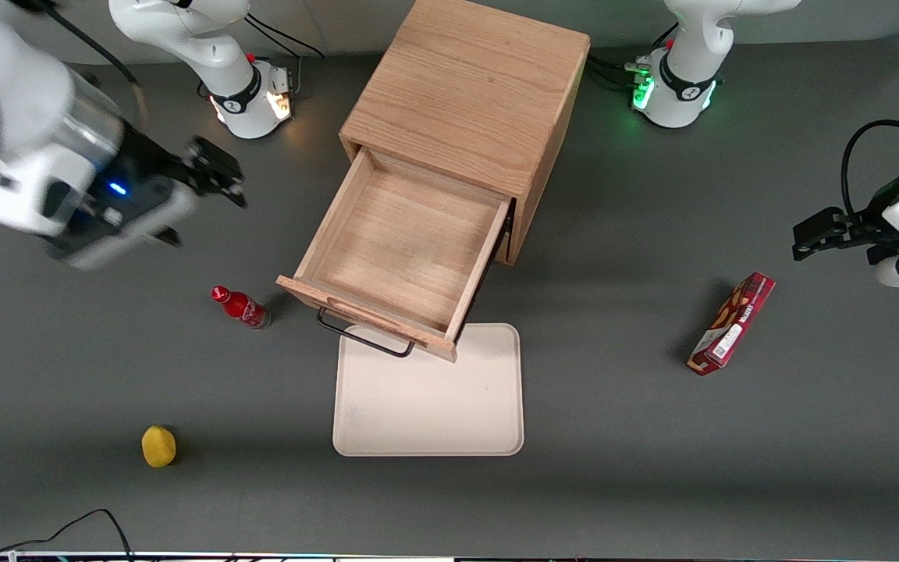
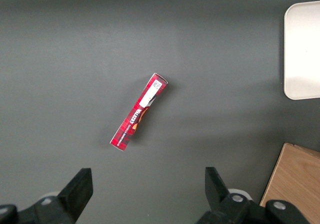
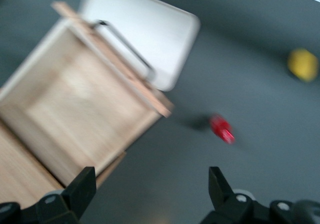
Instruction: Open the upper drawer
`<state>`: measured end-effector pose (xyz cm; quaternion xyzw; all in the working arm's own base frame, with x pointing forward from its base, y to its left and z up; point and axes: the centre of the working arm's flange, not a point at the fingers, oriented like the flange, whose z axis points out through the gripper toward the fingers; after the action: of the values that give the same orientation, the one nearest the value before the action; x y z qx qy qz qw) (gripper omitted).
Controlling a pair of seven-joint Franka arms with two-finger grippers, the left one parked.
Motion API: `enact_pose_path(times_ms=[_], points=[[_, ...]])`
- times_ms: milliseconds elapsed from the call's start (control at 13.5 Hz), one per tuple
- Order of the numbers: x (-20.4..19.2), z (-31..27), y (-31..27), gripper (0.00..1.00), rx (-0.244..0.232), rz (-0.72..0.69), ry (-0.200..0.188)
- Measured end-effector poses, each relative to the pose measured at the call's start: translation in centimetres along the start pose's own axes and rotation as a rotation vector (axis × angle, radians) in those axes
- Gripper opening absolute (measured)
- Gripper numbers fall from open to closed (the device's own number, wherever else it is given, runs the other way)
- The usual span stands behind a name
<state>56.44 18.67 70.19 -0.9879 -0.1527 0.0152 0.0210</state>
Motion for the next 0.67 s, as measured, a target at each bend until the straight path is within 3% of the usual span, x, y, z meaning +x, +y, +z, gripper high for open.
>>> enact_pose_path(times_ms=[74,222,370,667], points=[[-1.5,-0.9,2.1,1.00,-0.047,0.066,-0.015],[-4.4,-1.5,7.2,1.00,-0.095,0.184,-0.093],[-6.5,-0.6,11.4,1.00,-0.087,0.270,-0.136],[-9.5,5.4,13.4,1.00,-0.026,0.400,-0.073]])
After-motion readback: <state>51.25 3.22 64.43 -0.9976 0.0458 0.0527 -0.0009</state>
